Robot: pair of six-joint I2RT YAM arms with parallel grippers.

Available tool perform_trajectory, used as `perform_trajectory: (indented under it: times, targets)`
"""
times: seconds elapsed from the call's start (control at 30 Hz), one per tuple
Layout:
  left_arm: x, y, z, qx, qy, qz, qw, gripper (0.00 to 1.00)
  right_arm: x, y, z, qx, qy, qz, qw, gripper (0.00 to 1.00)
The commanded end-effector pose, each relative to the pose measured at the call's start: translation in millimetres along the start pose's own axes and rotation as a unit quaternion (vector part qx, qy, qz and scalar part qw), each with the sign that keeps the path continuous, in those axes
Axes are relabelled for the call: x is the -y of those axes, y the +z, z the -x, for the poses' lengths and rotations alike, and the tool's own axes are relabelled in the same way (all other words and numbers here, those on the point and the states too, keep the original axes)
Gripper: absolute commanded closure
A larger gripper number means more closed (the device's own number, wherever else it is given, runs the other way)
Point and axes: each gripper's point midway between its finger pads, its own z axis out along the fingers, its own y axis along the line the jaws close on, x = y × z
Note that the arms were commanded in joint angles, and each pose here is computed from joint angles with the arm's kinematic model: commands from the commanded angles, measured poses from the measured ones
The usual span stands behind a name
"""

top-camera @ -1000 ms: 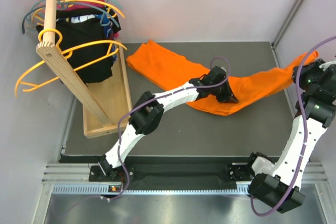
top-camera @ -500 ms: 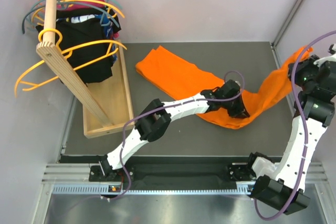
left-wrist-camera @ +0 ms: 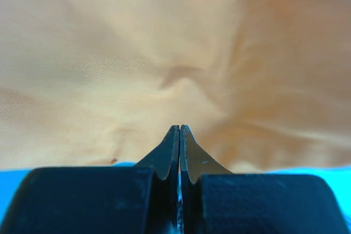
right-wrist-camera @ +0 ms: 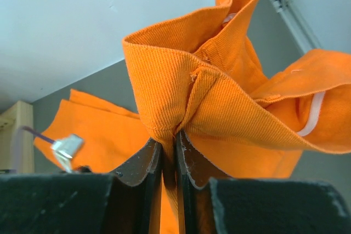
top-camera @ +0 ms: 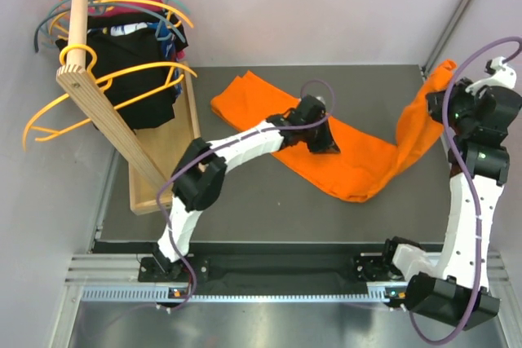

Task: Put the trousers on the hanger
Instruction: Fold the trousers at the center of the board.

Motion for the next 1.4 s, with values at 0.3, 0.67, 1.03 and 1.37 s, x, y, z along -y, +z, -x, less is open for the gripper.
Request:
perform_trajectory:
  times: [0.3, 0.67, 1.03, 1.37]
  targets:
    - [15, -143, 113, 0.182, 0.093, 0.008, 0.979, 1.0, -101, 38, 11, 0.012, -0.015, 0.121, 0.992, 1.0]
    - [23, -244, 129, 0.283, 0.127, 0.036, 0.95, 1.0, -209, 84, -13, 0.008, -0.022, 0.192, 0.981, 1.0]
    - [-17, -283, 129, 0.295, 0.092, 0.08, 0.948, 1.0, -309, 137, -33, 0.021, -0.026, 0.243, 0.969, 1.0]
    - [-31, -338, 139, 0.32, 0.066, 0.075, 0.942, 1.0, -359, 185, -89, -0.01, -0.032, 0.266, 0.963, 1.0]
